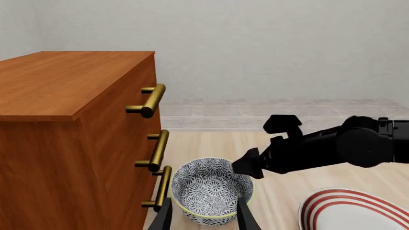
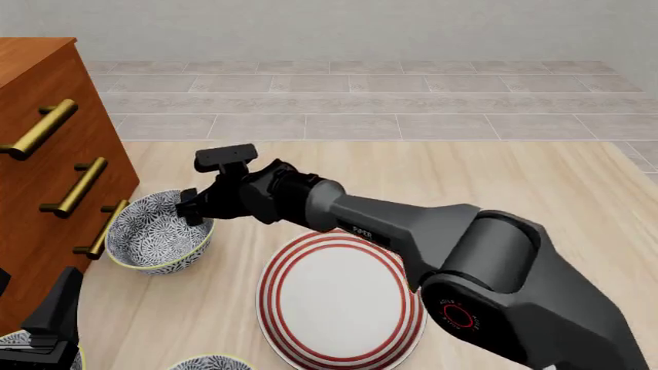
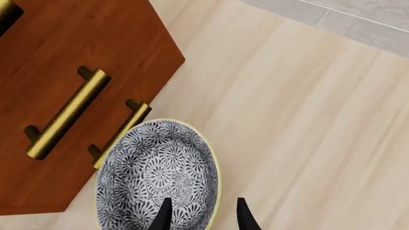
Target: Pick up the bowl and put it in the front on the plate.
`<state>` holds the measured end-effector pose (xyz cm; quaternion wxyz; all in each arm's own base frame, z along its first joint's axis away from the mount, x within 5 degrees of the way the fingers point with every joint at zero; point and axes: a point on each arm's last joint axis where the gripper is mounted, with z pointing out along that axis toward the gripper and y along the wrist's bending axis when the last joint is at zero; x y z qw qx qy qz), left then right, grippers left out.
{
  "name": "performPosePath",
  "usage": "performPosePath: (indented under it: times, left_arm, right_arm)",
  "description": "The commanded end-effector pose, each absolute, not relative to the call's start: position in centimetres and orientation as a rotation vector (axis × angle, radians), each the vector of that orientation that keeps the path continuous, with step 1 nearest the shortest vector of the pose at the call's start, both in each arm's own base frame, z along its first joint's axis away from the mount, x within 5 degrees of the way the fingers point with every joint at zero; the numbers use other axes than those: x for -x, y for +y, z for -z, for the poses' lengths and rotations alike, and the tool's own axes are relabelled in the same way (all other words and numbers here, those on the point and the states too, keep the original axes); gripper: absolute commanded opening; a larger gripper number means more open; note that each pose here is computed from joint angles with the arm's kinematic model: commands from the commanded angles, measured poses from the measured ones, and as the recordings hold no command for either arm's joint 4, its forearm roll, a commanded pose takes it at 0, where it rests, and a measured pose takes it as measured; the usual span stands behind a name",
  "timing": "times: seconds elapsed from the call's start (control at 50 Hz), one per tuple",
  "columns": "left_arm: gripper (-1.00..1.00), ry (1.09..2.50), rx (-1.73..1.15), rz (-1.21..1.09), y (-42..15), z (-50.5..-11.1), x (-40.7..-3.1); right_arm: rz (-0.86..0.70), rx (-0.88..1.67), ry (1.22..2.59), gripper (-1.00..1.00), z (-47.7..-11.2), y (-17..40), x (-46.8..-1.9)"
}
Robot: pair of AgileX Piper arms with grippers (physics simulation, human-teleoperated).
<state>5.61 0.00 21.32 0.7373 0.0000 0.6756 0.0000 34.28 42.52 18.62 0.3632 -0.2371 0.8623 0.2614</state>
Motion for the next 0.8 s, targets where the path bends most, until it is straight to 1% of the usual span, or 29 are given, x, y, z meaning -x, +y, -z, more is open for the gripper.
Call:
performPosePath:
  times: [0.02, 0.8]
  left_arm:
    - [1.00, 1.484, 0.000, 0.000, 0.0, -21.3, -5.6]
    - [1.00, 1.484, 0.000, 0.000, 0.0, -21.3, -5.6]
  right_arm:
    - [-0.655, 0.633, 2.230, 1.00, -18.0, 43.1, -34.7]
    - [-0.629, 0.678, 2.256, 1.00, -15.6, 44.4, -34.8]
